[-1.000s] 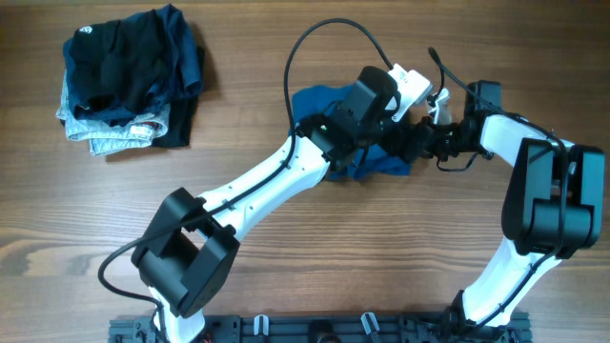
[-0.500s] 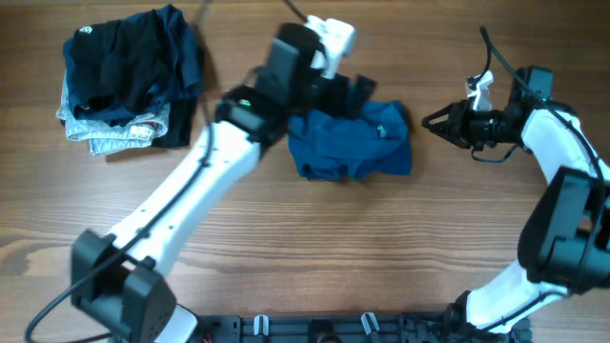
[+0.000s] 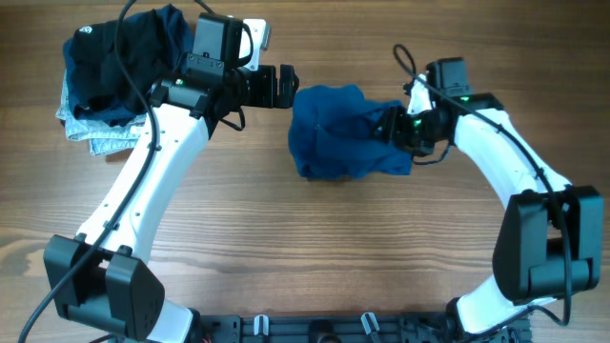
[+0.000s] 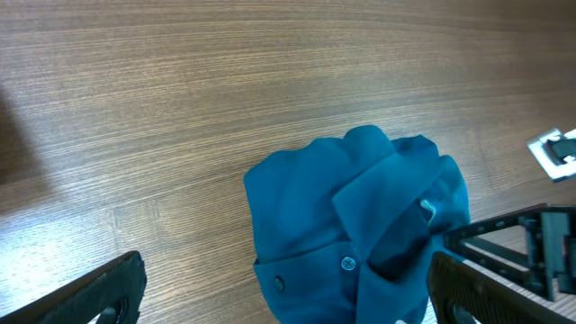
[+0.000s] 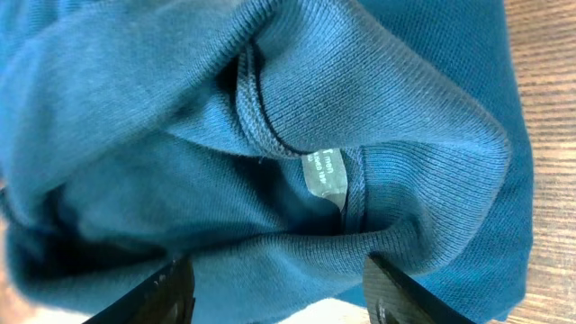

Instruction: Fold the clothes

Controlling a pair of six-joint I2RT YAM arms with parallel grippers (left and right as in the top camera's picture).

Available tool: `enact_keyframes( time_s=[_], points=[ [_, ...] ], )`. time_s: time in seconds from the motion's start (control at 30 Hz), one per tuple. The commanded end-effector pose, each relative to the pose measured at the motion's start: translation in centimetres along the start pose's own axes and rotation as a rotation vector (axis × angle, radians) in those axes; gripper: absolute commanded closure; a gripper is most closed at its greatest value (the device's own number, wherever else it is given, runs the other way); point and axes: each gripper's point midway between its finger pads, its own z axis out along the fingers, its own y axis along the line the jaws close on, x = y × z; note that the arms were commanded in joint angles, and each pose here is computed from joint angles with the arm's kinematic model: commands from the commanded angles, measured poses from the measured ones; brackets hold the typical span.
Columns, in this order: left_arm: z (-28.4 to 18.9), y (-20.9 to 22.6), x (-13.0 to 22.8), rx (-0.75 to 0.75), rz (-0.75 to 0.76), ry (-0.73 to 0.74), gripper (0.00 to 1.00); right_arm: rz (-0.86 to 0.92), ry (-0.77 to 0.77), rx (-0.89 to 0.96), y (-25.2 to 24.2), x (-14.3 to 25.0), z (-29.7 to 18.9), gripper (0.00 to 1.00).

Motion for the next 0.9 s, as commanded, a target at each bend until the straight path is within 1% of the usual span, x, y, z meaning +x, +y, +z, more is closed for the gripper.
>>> enact_keyframes(
  time_s=[0.0, 0.23, 0.27, 0.3, 0.37, 0.4, 0.43, 0.47, 0.5, 0.53, 0.67, 0.8, 0.87],
  points=[
    [-0.3, 0.0, -0.2, -0.003, -0.008, -0.005, 0.00, 0.077, -0.030, 0.119, -1.2, 0.2, 0.7, 0.44],
    [-0.3, 0.1, 0.2, -0.006, -0.008, 0.012, 0.00, 0.126, -0.012, 0.217, -3.4, 0.7, 1.7, 0.45],
    [-0.3, 0.1, 0.3, -0.007, -0.009, 0.013, 0.00, 0.129, -0.003, 0.222, -3.6, 0.8, 2.0, 0.46],
    [-0.3, 0.1, 0.3, -0.007, -0.009, 0.013, 0.00, 0.132, 0.006, 0.225, -3.8, 0.9, 2.2, 0.49],
    [-0.3, 0.1, 0.3, -0.007, -0.009, 0.013, 0.00, 0.135, 0.018, 0.224, -3.9, 1.1, 2.5, 0.59],
    [-0.3, 0.1, 0.3, -0.007, -0.009, 0.013, 0.00, 0.135, 0.017, 0.224, -3.8, 1.1, 2.5, 0.67],
    [-0.3, 0.1, 0.3, -0.007, -0.008, 0.013, 0.00, 0.134, 0.015, 0.223, -3.8, 1.1, 2.5, 0.73],
    [-0.3, 0.1, 0.3, -0.007, -0.009, 0.013, 0.00, 0.135, 0.014, 0.221, -3.8, 1.0, 2.4, 0.82],
    [-0.3, 0.1, 0.3, -0.007, -0.009, 0.013, 0.00, 0.134, 0.017, 0.214, -3.7, 1.1, 2.3, 0.94],
    [-0.3, 0.1, 0.3, -0.007, -0.009, 0.013, 0.00, 0.136, 0.022, 0.208, -3.6, 1.2, 2.3, 0.96],
    [-0.3, 0.1, 0.2, -0.010, -0.008, 0.012, 0.00, 0.138, 0.018, 0.175, -3.2, 1.2, 0.7, 0.96],
    [-0.3, 0.2, 0.2, -0.013, -0.005, 0.011, 0.00, 0.146, -0.016, 0.170, -3.7, 0.9, -2.3, 0.95],
    [-0.3, 0.2, 0.2, -0.014, -0.005, 0.011, 0.00, 0.157, -0.018, 0.172, -4.0, 0.8, -2.5, 0.96]
  ],
)
